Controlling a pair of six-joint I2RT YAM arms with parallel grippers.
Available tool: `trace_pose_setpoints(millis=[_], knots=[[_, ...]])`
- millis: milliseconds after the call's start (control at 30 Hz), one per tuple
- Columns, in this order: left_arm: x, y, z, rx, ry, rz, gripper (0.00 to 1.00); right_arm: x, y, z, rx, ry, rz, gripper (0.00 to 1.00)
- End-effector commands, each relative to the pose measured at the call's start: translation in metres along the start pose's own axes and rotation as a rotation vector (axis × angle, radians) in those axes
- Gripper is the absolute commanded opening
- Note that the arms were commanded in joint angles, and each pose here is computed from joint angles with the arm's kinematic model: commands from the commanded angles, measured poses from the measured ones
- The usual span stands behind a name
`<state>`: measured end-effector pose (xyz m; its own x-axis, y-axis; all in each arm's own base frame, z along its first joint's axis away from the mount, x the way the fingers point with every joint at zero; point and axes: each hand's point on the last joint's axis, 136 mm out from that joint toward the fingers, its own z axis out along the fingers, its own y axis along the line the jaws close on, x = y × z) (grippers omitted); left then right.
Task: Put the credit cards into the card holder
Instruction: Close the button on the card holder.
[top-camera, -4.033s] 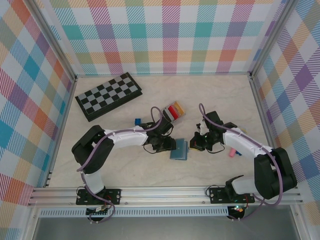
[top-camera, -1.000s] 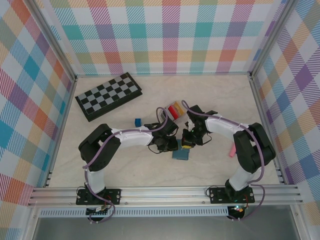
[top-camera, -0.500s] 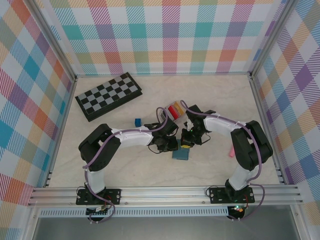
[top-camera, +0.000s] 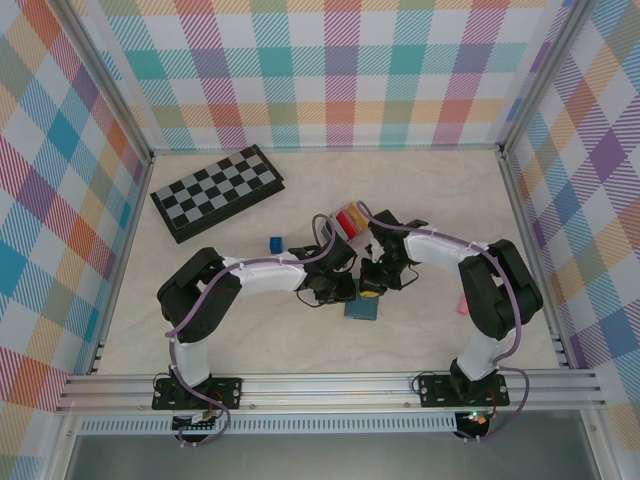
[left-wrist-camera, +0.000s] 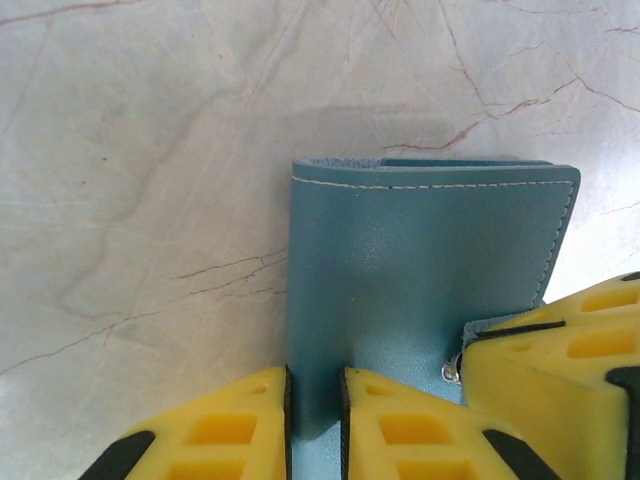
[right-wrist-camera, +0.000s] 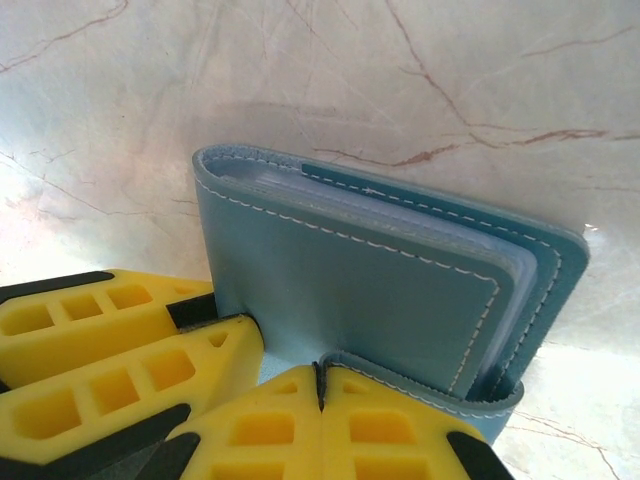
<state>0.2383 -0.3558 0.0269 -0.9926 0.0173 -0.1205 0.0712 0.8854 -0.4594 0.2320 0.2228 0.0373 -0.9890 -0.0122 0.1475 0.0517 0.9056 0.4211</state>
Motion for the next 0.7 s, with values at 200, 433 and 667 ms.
trace_pose_setpoints(millis=[200,433,667], knots=[[0.011,0.018,0.01,-0.088,0.029,0.001,0.17,0.005,0.005,-0.012,0.036,-0.036,-0.043,0.0],[0.011,0.018,0.01,-0.086,0.028,0.002,0.17,0.001,0.007,-0.003,0.033,-0.009,-0.037,0.0],[0.011,0.02,0.009,-0.092,0.026,-0.001,0.17,0.007,-0.004,0.011,0.06,0.025,-0.021,0.0]])
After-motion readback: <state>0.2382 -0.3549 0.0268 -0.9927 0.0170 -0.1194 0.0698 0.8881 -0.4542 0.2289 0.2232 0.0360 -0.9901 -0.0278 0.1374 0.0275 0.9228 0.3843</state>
